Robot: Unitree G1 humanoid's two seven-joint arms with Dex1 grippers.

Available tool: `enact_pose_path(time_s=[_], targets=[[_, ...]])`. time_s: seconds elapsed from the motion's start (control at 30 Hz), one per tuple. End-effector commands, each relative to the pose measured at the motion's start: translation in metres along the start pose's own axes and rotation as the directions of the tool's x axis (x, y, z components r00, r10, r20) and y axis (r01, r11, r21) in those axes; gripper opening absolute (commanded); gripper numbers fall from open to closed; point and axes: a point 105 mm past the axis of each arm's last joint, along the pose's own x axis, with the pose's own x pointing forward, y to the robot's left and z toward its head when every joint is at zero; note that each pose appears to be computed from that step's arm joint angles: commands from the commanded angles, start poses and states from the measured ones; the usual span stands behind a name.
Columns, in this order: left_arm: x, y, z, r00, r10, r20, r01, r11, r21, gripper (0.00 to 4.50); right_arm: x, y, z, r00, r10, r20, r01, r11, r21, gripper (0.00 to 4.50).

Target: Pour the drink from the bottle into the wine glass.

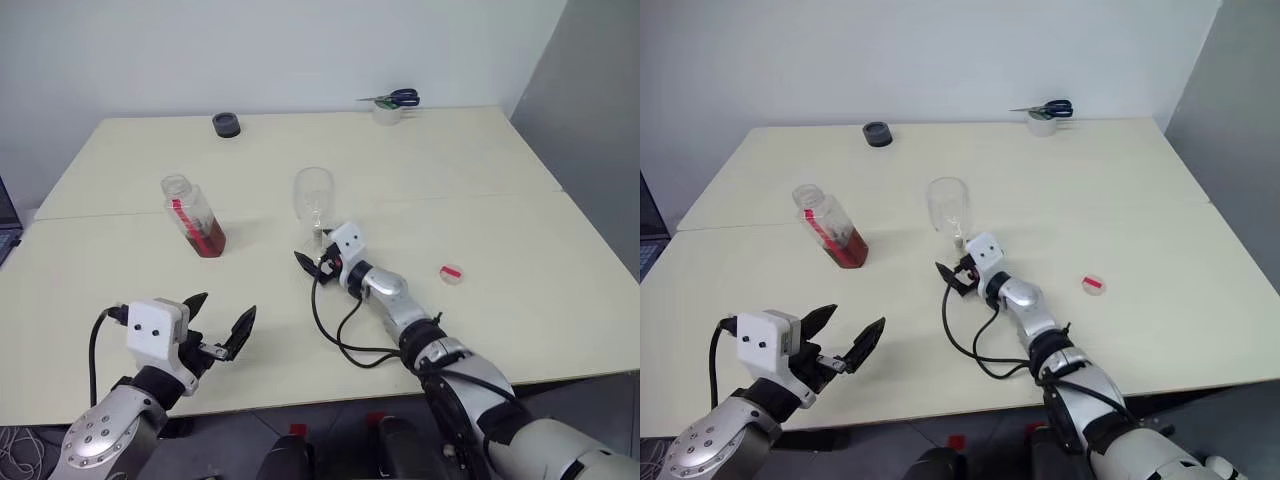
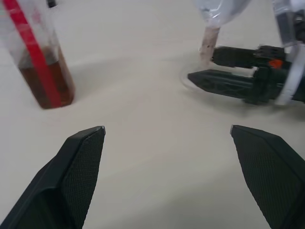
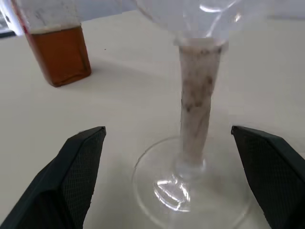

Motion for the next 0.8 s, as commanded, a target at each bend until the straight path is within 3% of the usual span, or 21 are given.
enact_pose_path(time_s=[0.03, 0.37, 0.57, 0.8], targets=[[-0.002, 0.008, 0.004, 0.997, 0.059, 0.044, -0.06, 0.998, 0.011, 4.5, -0.026, -0.019, 0.033, 0.998, 0.02, 0.062, -0.02, 1.0, -0.013, 4.48], [0.012, 0.053, 0.009, 0.958, 0.266, 0.104, -0.27, 0.962, 0.029, 4.5, -0.108, 0.002, 0.099, 0.96, 0.278, 0.004, -0.275, 0.95, -0.148, 4.48], [0.031, 0.088, 0.024, 0.927, 0.34, 0.155, -0.356, 0.931, 0.086, 4.5, -0.128, 0.024, 0.136, 0.887, 0.462, -0.015, -0.455, 0.868, -0.2, 4.48], [0.05, 0.092, 0.04, 0.933, 0.309, 0.184, -0.331, 0.938, 0.101, 4.5, -0.137, 0.04, 0.158, 0.856, 0.517, 0.002, -0.508, 0.842, -0.183, 4.48]])
